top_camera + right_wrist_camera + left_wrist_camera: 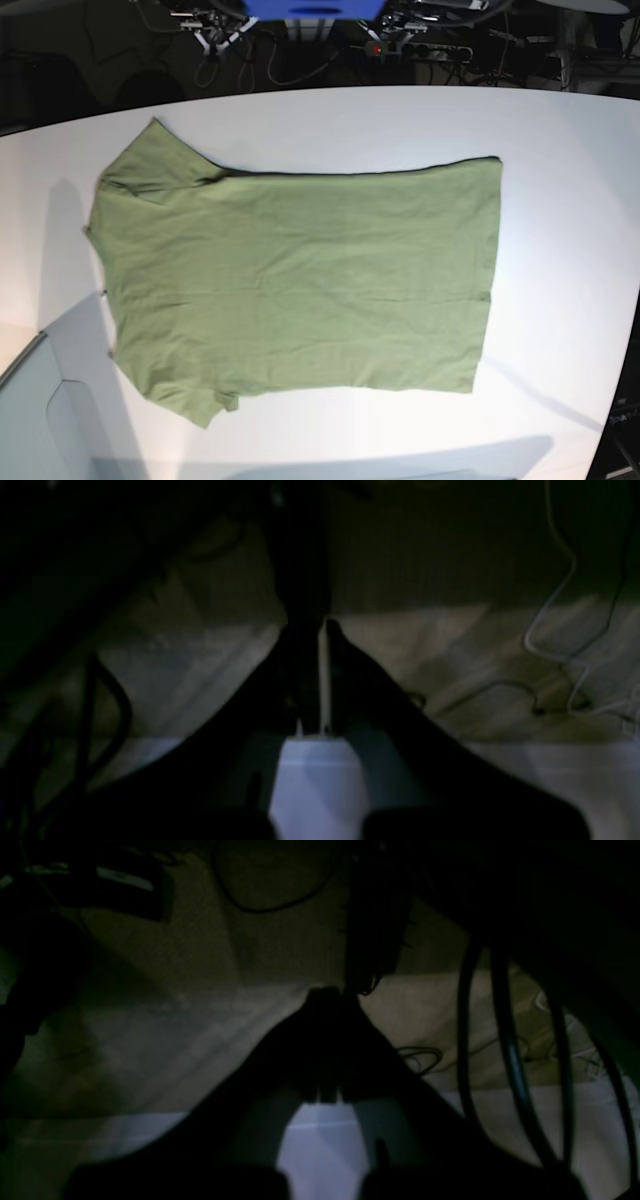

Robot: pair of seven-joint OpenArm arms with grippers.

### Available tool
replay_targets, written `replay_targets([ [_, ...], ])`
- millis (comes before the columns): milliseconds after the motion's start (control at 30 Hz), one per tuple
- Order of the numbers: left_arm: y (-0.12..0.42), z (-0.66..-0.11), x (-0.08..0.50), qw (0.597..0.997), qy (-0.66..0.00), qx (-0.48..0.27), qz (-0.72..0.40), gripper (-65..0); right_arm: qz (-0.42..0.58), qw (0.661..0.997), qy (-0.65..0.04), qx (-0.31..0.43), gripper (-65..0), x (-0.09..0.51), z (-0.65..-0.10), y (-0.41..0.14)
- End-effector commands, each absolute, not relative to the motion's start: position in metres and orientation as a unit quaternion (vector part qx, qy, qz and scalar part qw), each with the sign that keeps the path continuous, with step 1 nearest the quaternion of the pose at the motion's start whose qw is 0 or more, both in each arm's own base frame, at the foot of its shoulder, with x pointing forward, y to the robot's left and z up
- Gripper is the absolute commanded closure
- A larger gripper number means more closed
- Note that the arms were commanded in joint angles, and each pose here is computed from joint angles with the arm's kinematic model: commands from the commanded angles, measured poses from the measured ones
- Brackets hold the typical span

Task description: Fold the T-shirt properly

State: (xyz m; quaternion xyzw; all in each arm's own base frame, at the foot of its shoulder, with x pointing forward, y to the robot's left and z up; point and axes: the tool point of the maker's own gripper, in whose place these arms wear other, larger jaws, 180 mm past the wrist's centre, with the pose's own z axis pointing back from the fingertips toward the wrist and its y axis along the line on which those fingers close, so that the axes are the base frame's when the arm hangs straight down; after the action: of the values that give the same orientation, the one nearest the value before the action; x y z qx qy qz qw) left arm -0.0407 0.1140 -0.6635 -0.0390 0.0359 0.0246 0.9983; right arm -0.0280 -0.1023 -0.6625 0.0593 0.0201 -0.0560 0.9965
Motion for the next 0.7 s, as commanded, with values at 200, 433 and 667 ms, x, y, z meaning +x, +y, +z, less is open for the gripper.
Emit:
replay_targets([
  [200,0.107,-0.664,-0.034,0.998,0.026,-0.044,0.025,-0.3,-0.053,0.996,0.015,0.070,0.0,-0.033,-0.661,-0.099],
  [433,0.100,-0.663,-0.034,0.998,0.025,-0.050,0.026,-0.3,-0.053,0.996,0.010,0.070,0.0,-0.030,-0.661,-0.099],
  [667,0.099,-0.663,-0.044,0.998,0.033,-0.051,0.024,-0.2,-0.053,0.996,0.012,0.069,0.0,-0.032,-0.661,-0.101],
])
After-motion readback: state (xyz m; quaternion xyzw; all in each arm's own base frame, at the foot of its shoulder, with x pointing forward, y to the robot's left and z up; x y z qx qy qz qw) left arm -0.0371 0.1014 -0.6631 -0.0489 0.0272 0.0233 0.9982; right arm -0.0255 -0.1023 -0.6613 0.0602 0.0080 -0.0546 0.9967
